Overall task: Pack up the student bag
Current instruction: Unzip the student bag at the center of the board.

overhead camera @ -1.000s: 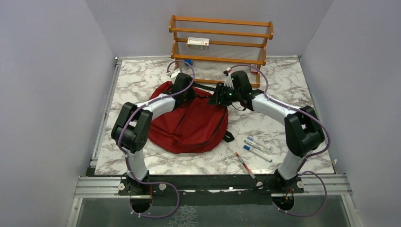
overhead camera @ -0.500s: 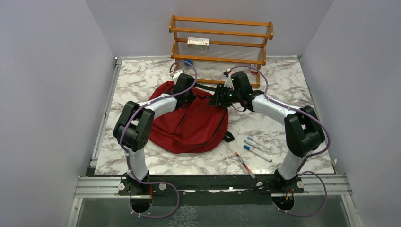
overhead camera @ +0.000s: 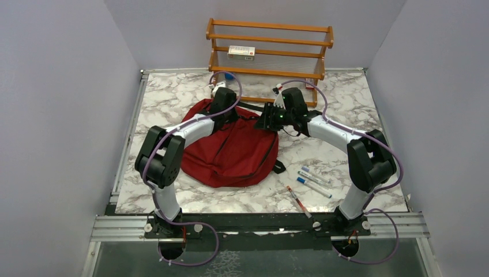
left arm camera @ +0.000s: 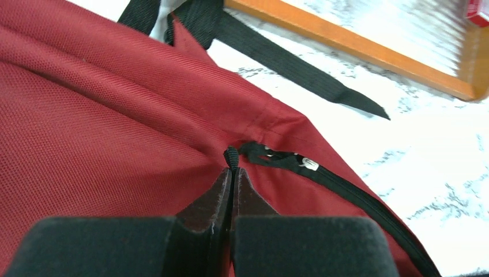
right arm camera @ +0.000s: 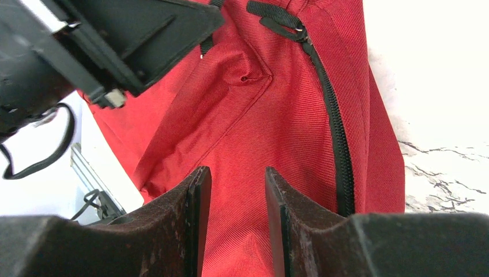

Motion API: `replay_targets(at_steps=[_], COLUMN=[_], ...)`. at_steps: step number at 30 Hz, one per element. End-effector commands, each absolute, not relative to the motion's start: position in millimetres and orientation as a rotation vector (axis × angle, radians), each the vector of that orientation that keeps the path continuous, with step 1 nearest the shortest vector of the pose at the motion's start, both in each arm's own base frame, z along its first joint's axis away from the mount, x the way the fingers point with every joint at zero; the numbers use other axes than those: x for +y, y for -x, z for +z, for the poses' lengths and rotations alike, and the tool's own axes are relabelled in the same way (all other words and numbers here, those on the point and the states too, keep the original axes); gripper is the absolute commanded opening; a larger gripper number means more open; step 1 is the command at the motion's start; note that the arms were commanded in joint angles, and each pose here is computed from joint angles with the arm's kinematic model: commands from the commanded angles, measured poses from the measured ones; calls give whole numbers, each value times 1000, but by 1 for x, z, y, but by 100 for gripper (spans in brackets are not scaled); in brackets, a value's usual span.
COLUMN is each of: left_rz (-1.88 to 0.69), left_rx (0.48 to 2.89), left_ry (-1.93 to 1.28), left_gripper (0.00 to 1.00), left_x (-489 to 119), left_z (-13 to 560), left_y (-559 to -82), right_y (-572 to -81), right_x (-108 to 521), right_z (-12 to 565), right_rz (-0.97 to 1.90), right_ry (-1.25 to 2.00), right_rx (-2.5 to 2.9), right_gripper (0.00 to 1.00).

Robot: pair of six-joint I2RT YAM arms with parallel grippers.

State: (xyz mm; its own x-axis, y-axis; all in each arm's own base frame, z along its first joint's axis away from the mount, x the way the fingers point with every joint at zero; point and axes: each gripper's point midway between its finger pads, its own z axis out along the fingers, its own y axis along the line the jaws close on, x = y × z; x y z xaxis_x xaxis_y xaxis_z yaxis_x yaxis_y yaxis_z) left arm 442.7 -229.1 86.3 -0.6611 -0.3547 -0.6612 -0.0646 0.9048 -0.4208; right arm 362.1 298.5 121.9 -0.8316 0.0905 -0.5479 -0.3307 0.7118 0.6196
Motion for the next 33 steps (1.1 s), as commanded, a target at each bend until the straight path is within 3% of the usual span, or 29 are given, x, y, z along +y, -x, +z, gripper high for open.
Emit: replay_targets(at_steps=[1,16,29,33], left_rz=[-545,-539,-554,-566], left_rx=[2147,2130,2136,2137], left_ry=[181,158,178,172], left_gripper=[0,0,0,0], left_x=[-239,-218,-215,-217], left_z=[140,136,132,132], left_y=[-441,-402,-393,-392], right_y=[-362,-379,-404,-407], right_x=[305,323,344,351], right_z=[133,141,126,126], right_rz=[1038,1127,1223,1227], right_ry=[207,134,-203,-252], right_rx=[2319,2298,2349,2345], right_gripper=[44,45,53,60])
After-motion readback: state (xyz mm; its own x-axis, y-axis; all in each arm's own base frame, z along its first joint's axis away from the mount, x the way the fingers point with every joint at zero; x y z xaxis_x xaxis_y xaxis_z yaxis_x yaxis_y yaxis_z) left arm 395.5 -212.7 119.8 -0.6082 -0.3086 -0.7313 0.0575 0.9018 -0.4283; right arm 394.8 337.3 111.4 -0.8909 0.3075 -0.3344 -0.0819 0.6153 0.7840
